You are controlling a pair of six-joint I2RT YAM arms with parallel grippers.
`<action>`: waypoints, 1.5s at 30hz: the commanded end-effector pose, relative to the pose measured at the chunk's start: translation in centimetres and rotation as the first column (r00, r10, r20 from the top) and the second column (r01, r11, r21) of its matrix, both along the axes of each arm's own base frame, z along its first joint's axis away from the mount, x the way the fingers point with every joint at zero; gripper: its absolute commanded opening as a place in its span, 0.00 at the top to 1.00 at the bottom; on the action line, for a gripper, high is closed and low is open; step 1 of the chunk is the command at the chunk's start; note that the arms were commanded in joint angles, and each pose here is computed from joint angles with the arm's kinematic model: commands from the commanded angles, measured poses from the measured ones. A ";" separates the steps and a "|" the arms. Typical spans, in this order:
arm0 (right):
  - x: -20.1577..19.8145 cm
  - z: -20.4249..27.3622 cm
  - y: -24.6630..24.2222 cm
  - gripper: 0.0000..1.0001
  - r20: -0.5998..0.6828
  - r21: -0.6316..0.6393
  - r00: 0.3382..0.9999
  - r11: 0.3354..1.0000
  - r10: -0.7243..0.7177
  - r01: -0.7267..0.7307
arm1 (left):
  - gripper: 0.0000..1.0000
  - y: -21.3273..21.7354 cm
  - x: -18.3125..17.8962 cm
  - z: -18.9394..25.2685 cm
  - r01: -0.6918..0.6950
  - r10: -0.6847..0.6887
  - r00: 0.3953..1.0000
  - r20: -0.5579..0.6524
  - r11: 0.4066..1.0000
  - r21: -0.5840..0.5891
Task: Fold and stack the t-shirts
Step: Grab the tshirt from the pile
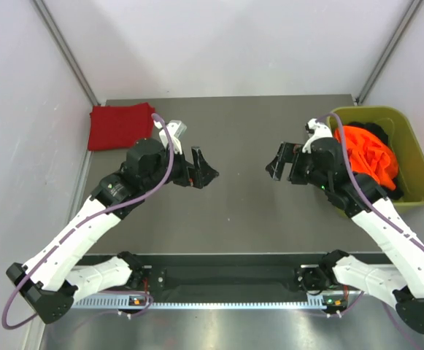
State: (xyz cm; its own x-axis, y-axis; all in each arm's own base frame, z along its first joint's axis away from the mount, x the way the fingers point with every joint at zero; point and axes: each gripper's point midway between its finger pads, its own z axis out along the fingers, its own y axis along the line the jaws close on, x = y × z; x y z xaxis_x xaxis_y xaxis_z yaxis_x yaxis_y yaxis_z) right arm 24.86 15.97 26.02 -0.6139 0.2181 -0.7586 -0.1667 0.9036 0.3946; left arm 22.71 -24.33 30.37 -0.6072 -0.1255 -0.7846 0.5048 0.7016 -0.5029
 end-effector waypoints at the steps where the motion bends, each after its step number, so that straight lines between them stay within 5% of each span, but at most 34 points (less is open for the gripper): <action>1: 0.5 1.9 -0.5 0.00 0.064 0.025 0.997 0.999 -0.046 0.045 | 0.03 -0.5 -0.1 2.0 0.018 -0.015 0.999 0.051 0.998 -0.058; 8: 3.7 6.6 -3.9 0.00 0.200 -0.082 0.957 0.970 -0.211 0.231 | 0.04 0.4 0.6 1.4 -0.041 0.041 0.998 0.039 0.999 -0.020; 12: 6.8 9.1 -12.7 0.00 0.246 -0.215 0.836 0.813 -0.491 0.541 | 0.05 1.1 1.0 1.1 -0.080 0.079 0.997 0.019 0.997 0.023; 20: 10.3 4.8 -26.1 0.01 0.129 -0.285 0.656 0.606 -0.743 0.742 | 0.05 0.9 0.0 -0.2 -0.035 0.034 0.999 0.003 0.999 0.027; 25: 12.4 -4.4 -28.6 0.06 -0.155 -0.245 0.658 0.674 -0.737 0.697 | 0.06 0.7 0.0 -1.5 -0.030 0.032 0.999 -0.032 0.999 0.040; 31: 12.2 -11.5 -29.9 0.11 -0.275 -0.256 0.615 0.673 -0.739 0.693 | 0.07 0.3 0.2 -2.5 -0.028 0.030 0.998 -0.055 0.999 0.041; 34: 12.6 -11.6 -30.4 0.33 -0.277 -0.252 0.613 0.672 -0.740 0.696 | 0.07 0.4 0.3 -2.7 -0.035 0.038 0.998 -0.057 0.998 0.050; 35: 12.9 -10.9 -30.5 0.66 -0.263 -0.251 0.616 0.669 -0.742 0.699 | 0.07 0.4 0.5 -2.7 -0.041 0.044 0.998 -0.055 0.998 0.051; 38: 13.9 -5.9 -31.1 1.00 -0.170 -0.226 0.627 0.650 -0.760 0.726 | 0.07 0.4 0.8 -2.7 -0.056 0.059 0.997 -0.058 0.997 0.047; 42: 15.3 4.9 -30.5 1.00 0.016 -0.120 0.675 0.668 -0.738 0.734 | 0.08 0.2 0.9 -2.0 -0.057 0.058 0.997 -0.047 0.998 0.018; 45: 15.8 14.7 -27.0 1.00 0.207 0.057 0.751 0.774 -0.626 0.630 | 0.09 -1.3 -0.2 -0.6 0.046 -0.047 0.999 -0.008 0.997 -0.055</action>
